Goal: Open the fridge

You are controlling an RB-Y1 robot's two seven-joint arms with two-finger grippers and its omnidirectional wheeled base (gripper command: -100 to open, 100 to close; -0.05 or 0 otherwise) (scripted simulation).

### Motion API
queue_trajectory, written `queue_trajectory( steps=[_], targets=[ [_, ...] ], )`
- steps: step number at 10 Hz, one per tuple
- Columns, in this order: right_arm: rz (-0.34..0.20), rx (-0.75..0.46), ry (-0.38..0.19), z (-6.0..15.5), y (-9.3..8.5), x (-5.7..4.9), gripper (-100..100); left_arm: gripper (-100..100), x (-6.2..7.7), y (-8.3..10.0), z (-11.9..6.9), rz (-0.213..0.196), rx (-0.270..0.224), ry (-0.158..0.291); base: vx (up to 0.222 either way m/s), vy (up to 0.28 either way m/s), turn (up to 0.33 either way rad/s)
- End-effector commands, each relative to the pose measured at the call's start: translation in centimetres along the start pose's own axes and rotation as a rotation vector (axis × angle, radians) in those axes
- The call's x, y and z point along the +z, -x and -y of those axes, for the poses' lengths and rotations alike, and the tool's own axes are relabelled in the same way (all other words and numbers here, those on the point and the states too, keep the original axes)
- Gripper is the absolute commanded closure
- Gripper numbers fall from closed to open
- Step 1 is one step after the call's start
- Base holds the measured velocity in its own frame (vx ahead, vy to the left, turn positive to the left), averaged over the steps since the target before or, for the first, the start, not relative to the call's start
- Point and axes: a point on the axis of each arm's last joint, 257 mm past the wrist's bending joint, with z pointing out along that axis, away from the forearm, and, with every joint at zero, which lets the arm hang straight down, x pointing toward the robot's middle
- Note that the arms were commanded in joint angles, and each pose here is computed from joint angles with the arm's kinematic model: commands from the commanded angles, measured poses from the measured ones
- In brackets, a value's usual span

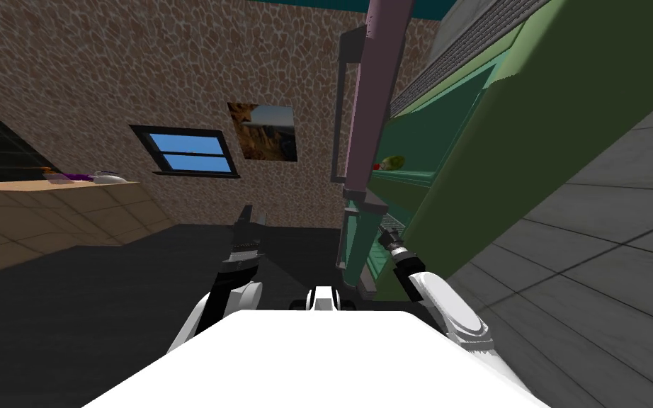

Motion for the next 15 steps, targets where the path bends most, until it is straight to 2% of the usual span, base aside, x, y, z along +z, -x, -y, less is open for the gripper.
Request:
queue_trajectory(
  steps=[1, 3, 5, 7, 8, 9, 10, 11, 12, 13, 14, 15],
  targets=[
    [-0.010, 0.010, 0.025, -1.1, -0.8, 1.2, -100, 0, 0.0, 0.0, 0.0, 0.000, 0.000, 0.000, -0.160, 0.040, 0.253],
    [-0.040, 0.026, 0.066, -2.9, -2.6, 0.9, -100, 0, 0.0, 0.0, 0.0, 0.000, 0.000, 0.000, -0.137, 0.026, 0.274],
    [-0.077, 0.044, 0.105, -4.9, -4.4, 0.5, -100, 0, 0.0, 0.0, 0.0, 0.000, 0.000, 0.000, 0.013, 0.001, -0.032],
    [-0.083, 0.043, 0.111, -5.2, -4.7, 0.4, -100, 0, 0.0, 0.0, 0.0, 0.000, 0.000, 0.000, 0.000, 0.000, 0.000],
    [-0.074, 0.060, 0.098, -4.6, -4.5, 1.9, -100, 0, 0.0, 0.0, 0.0, 0.000, 0.000, 0.000, -0.136, 0.028, 0.298],
    [-0.083, 0.056, 0.111, -5.2, -5.1, 2.0, -100, 0, 0.0, 0.0, 0.0, 0.000, 0.000, 0.000, -0.182, 0.045, 0.406],
    [-0.109, 0.060, 0.136, -6.4, -6.2, 1.6, -100, 0, 0.0, 0.0, 0.0, 0.000, 0.000, 0.000, -0.080, 0.031, 0.141],
    [-0.128, 0.051, 0.134, -6.2, -7.3, 1.5, -100, 0, 0.0, 0.0, 0.0, 0.000, 0.000, 0.000, 0.013, -0.007, -0.035],
    [-0.155, 0.052, 0.157, -7.4, -8.6, 1.1, -100, 0, 0.0, 0.0, 0.0, 0.000, 0.000, 0.000, 0.050, -0.014, -0.021],
    [-0.162, 0.050, 0.164, -7.7, -9.0, 0.9, -100, 0, 0.0, 0.0, 0.0, 0.000, 0.000, 0.000, 0.042, -0.009, 0.008],
    [-0.169, 0.031, 0.154, -7.4, -9.6, 2.3, -100, 0, 0.0, 0.0, 0.0, 0.000, 0.000, 0.000, -0.118, 0.027, 0.377],
    [-0.197, 0.029, 0.175, -8.3, -11.0, 1.8, -100, 0, 0.0, 0.0, 0.0, 0.000, 0.000, 0.000, -0.168, 0.079, 0.353]
  ],
)
